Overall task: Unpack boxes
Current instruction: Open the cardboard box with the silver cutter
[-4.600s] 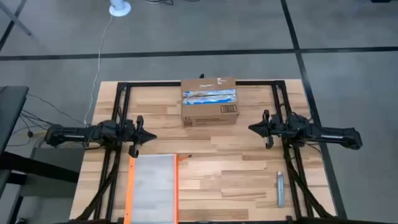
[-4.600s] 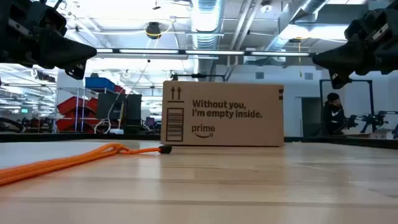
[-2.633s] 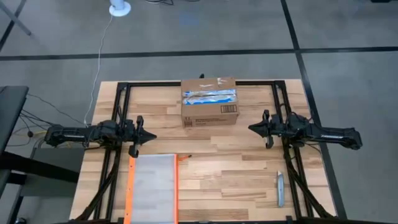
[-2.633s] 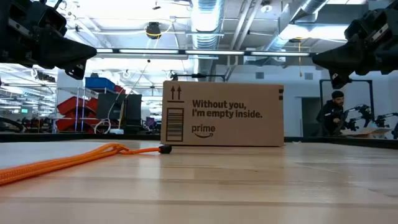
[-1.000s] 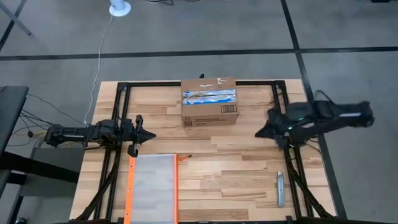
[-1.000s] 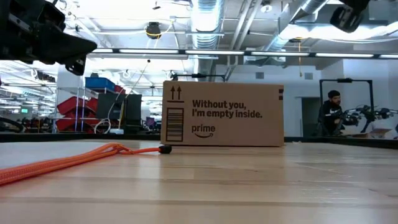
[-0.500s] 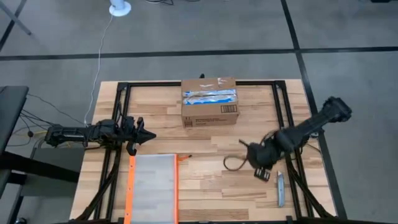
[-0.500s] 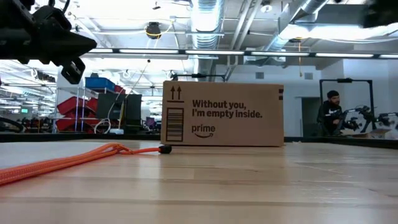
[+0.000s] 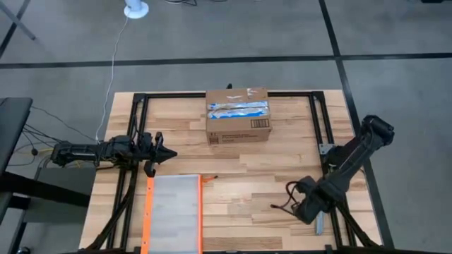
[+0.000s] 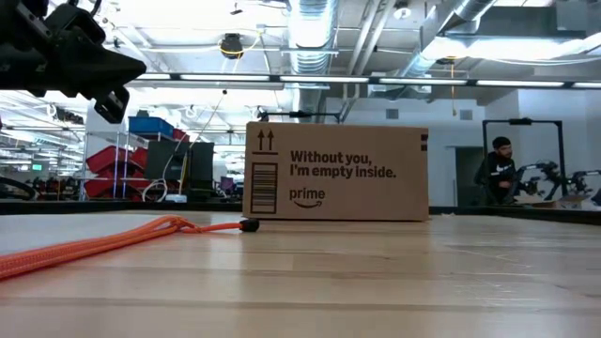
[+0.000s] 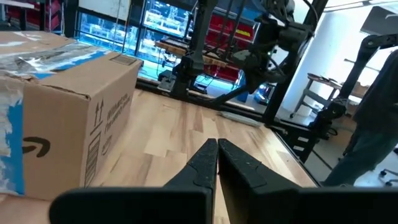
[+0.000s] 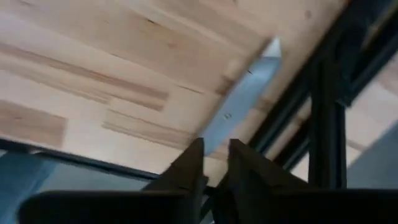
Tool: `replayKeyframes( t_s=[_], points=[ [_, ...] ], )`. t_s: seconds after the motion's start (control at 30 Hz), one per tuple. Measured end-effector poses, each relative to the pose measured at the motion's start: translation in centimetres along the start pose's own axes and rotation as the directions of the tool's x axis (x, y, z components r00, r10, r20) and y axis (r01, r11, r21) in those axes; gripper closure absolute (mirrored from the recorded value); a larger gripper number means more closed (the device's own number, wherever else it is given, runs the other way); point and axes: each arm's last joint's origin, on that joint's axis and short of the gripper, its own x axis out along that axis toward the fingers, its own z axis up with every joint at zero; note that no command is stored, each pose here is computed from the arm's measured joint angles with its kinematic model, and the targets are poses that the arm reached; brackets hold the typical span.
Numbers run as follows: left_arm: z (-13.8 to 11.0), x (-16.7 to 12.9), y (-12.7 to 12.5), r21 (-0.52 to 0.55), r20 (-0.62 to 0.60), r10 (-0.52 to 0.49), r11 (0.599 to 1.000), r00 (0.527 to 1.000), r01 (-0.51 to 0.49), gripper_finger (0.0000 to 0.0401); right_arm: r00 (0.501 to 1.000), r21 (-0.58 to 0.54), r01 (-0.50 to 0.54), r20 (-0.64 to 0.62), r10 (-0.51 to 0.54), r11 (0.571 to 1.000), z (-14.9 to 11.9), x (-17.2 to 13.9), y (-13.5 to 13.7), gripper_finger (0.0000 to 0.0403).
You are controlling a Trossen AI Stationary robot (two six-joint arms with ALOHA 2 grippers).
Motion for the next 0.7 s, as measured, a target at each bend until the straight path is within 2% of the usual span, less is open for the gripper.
replayKeyframes(
  t_s=[0.17,0.3,0.43,0.6,0.7],
  points=[
    [0.0,0.0,0.0,0.000,-0.001,0.000,1.000,1.000,0.000,0.0401,0.991,0.014,0.135,0.008,-0.135,0.991,-0.1,2.0,0.9,0.0238],
    [0.0,0.0,0.0,0.000,-0.003,0.000,1.000,1.000,0.000,0.0401,0.976,0.047,0.217,0.000,-0.217,0.975,-0.1,4.0,2.0,0.0203],
    [0.0,0.0,0.0,-0.001,-0.005,0.001,1.000,1.000,-0.001,0.0401,0.956,0.097,0.293,-0.053,-0.289,0.951,-0.2,5.7,2.9,0.0191],
    [0.0,0.0,0.0,-0.001,-0.006,0.001,1.000,1.000,-0.001,0.0401,0.958,0.135,0.285,-0.054,-0.280,0.949,-0.9,7.5,3.6,0.0195],
    [0.0,0.0,0.0,0.001,-0.007,0.001,1.000,1.000,-0.001,0.0401,0.970,0.190,0.244,-0.064,-0.236,0.951,-1.3,8.9,3.3,0.0200]
  ],
)
